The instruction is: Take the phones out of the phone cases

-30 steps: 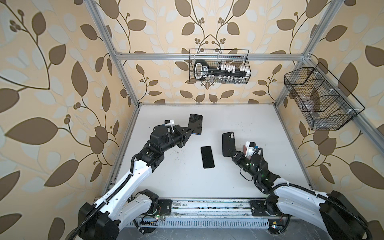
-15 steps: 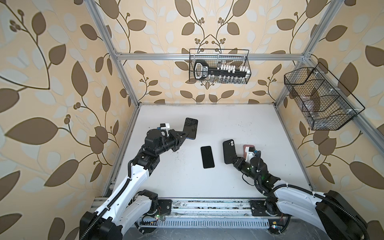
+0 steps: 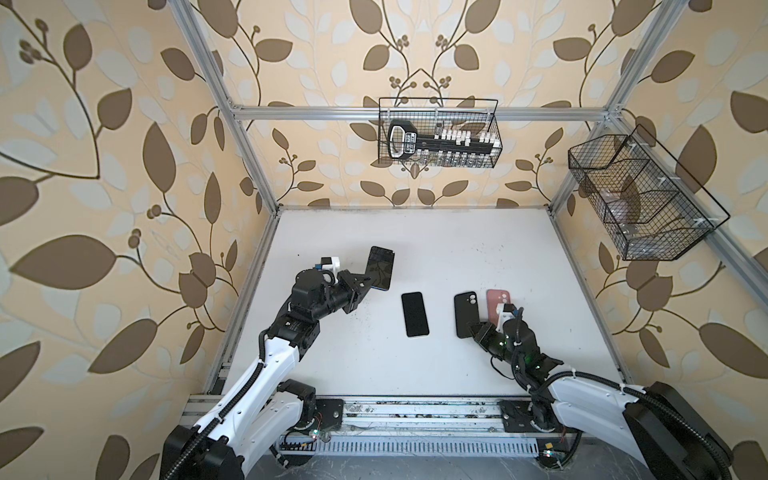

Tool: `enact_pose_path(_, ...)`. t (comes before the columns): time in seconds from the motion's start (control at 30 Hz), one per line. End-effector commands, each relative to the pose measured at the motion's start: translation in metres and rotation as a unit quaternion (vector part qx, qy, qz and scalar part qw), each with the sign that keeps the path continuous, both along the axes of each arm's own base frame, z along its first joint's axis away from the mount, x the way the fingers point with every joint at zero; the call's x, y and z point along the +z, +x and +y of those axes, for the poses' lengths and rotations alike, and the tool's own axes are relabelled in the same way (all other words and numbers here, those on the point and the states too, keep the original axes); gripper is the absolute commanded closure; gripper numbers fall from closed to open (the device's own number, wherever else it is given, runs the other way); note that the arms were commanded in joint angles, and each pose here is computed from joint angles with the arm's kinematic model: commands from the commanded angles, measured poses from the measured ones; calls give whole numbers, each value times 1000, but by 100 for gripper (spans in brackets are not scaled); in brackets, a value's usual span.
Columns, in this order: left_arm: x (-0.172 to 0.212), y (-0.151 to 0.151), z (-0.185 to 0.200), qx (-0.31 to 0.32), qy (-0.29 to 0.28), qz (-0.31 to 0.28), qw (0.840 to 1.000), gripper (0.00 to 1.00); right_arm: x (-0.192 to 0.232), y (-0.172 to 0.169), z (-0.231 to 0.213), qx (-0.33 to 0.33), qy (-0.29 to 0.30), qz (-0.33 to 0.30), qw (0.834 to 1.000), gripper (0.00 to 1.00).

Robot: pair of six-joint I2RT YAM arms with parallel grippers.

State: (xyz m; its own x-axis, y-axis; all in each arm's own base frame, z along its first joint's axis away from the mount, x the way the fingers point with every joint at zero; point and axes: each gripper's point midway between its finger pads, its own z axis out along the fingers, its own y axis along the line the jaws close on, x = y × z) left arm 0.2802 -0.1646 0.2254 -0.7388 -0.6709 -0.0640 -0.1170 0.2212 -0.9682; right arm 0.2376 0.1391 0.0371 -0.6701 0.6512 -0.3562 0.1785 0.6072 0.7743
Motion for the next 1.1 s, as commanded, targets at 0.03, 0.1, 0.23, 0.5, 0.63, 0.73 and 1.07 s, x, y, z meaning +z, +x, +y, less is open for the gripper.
enact_pose_path(0.03, 23, 5, 5, 6, -5, -72, 997, 100, -6, -4, 6, 23, -3, 17, 1000, 72)
enact_pose_path(0.1, 18, 5, 7, 11, -2, -68, 998, 100, -8, -5, 6, 25, -5, 25, 999, 66)
enact_pose_path(0.23, 9, 6, 12, 17, 3, -57, 998, 100, -15, -7, 0, 11, -29, 64, 997, 49)
enact_pose_path(0.5, -4, 6, 20, 29, 3, -48, 998, 100, -1, -7, -19, -26, -70, 80, 994, 36)
enact_pose_path(0.63, -12, 5, 23, 34, 5, -42, 999, 100, 0, -10, -31, -48, -95, 98, 989, 24)
enact_pose_path(0.73, -17, 4, 25, 35, 8, -40, 999, 100, 3, -11, -35, -52, -106, 102, 988, 21)
enact_pose_path(1.07, -44, 1, 28, 38, 29, -34, 998, 100, 51, 6, -24, -23, -153, 33, 987, 4)
